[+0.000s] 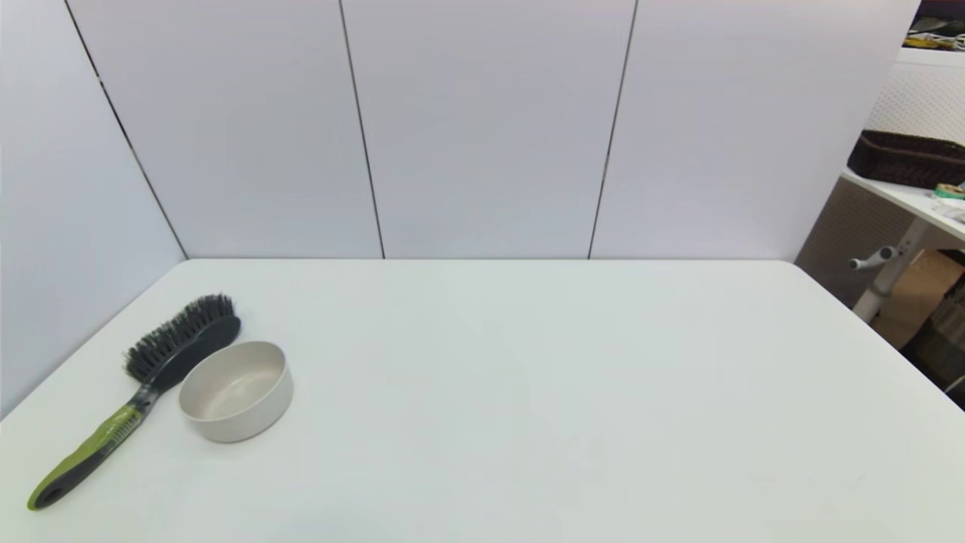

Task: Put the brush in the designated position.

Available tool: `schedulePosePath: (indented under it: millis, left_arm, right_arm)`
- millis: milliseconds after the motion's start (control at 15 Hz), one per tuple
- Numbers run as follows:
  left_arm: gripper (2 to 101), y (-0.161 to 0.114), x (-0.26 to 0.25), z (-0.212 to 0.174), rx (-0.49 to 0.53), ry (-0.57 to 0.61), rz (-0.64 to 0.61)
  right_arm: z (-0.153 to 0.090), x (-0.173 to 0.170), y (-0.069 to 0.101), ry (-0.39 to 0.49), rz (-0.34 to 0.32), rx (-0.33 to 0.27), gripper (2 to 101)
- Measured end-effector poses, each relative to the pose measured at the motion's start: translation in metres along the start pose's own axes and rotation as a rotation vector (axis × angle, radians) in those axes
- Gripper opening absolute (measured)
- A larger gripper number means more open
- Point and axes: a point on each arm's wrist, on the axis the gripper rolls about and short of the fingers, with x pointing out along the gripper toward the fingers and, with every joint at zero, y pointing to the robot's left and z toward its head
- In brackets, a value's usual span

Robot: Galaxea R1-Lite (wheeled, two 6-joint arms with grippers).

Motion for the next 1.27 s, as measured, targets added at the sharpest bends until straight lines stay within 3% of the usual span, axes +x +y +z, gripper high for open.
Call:
schedulePosePath:
  millis: [1267]
  left_arm:
    - [97.8, 0.0000, -0.0003, -0.0006, -0.002, -0.003, 0.000]
  right_arm:
    - [0.0000, 0.0000, -0.0002, 0.000, -0.008, 0.007, 97.3]
